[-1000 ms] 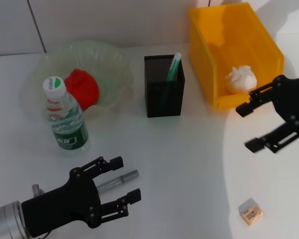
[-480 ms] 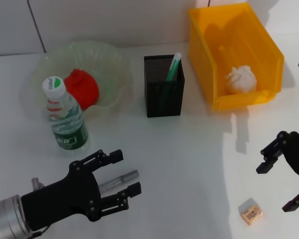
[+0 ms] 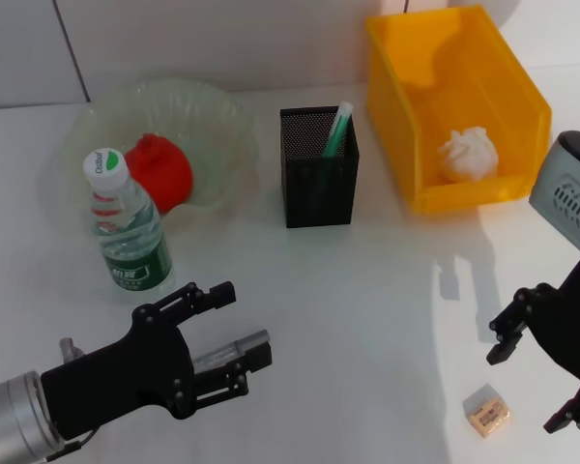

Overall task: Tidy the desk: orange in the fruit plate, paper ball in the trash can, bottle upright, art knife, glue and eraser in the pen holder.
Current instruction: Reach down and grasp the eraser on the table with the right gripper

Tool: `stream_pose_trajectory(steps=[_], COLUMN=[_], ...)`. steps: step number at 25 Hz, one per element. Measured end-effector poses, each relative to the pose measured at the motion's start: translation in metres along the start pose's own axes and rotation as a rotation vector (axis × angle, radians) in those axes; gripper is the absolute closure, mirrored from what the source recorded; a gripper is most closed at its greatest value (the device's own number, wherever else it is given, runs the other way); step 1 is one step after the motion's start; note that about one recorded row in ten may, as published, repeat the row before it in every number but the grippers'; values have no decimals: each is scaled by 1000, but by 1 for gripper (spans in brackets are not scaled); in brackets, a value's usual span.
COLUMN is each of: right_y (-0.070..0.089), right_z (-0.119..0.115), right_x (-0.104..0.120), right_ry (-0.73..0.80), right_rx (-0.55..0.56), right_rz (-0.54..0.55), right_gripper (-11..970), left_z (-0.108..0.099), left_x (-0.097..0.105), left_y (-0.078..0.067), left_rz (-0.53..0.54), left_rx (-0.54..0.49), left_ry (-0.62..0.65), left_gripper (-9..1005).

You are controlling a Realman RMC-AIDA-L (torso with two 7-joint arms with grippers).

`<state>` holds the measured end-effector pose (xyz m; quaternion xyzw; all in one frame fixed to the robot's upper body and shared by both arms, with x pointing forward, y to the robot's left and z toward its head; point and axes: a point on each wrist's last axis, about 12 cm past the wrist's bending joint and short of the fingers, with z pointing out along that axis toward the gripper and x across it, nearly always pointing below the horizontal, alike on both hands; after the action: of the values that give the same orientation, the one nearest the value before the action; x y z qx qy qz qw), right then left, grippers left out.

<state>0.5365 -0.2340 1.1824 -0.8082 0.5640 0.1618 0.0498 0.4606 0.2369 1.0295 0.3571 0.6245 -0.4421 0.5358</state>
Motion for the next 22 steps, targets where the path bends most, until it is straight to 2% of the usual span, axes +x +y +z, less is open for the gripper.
stream_pose_trajectory(steps=[7, 22], right_y=[-3, -11], right_z=[21, 43], right_x=[-5, -11], right_ry=[56, 110], right_rx=[-31, -51], right_rz=[-74, -143], right_gripper=[158, 164], left_z=[1, 3], left_x=[1, 0], left_y=[0, 2], left_rz=[-2, 2], left_rx=[-8, -7], left_ry=[4, 7], left_gripper=[167, 168])
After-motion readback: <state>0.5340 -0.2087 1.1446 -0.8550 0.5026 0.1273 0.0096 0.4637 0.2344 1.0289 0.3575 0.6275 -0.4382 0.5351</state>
